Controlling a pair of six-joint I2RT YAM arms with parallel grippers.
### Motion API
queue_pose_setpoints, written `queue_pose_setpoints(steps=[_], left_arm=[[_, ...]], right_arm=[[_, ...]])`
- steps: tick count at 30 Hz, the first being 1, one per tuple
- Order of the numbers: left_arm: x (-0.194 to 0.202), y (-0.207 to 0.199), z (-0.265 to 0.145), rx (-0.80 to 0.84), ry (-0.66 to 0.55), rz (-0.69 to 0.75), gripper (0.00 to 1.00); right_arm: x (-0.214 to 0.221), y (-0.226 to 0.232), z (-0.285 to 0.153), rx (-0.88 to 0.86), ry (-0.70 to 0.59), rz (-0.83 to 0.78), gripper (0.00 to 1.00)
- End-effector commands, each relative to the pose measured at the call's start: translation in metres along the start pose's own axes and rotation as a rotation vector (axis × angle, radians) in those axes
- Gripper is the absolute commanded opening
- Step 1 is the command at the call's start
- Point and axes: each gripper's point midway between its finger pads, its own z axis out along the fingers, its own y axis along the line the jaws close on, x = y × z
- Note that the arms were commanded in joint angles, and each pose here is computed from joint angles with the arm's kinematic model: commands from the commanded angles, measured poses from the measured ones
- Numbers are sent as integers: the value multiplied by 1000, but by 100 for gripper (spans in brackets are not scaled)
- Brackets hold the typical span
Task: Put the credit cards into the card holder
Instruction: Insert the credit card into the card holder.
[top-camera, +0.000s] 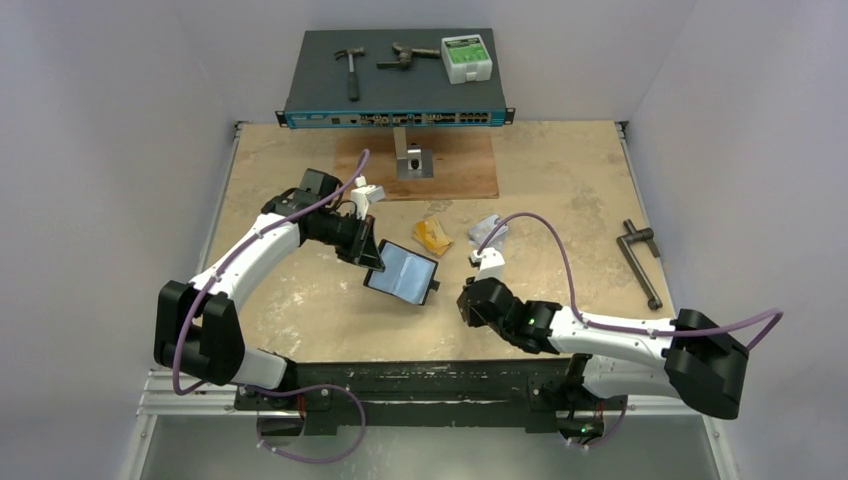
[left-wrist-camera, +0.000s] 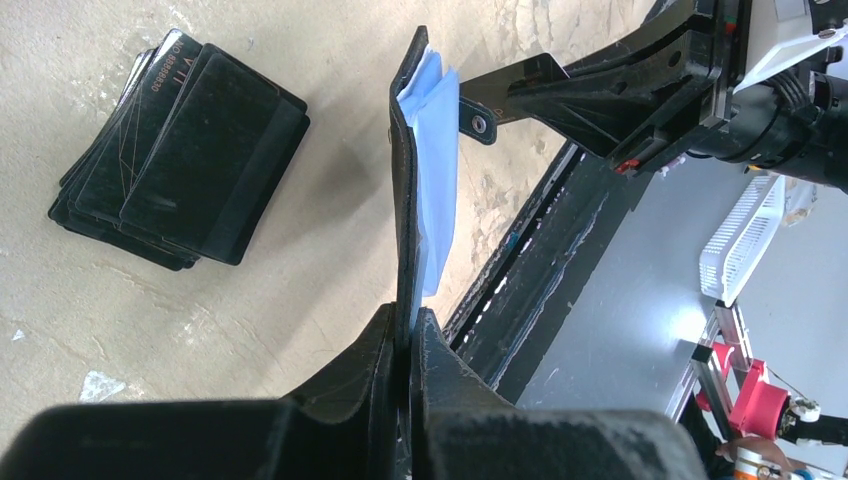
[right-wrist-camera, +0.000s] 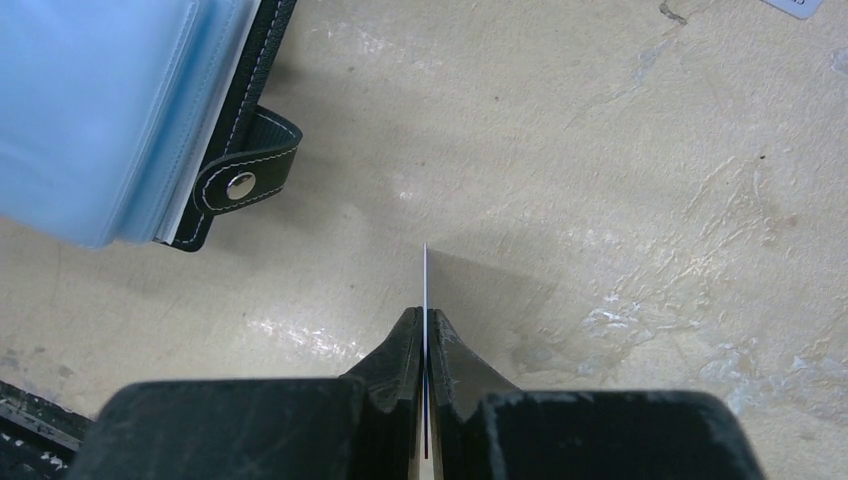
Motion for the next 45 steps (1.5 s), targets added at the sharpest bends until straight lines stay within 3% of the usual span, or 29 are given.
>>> queue_pose_setpoints(steps=[1,8,15,22,31,45], left_arm=[[-15,-8,-8,16,-52,30,0],[-12,-8,-7,35,-47,35,0],[-19,-32,-20,131,-69,126,0],[-28,-81,-50,281,-114,250,0],[-13,-118,-72,417,-105,298,0],[-3,-133,-81,483,-107,348,0]], right_arm=[[-16,6,-3,7,-33,13,0],[-59,30,-31,-106,-101,-36,0],[-101,90,-111,-567,-206,-44,0],[-138,122,-164,-844,-423,-22,0],[-144,148,-162,-926,-413,-86,0],[-147,137,-151,-837,-411,-39,0]])
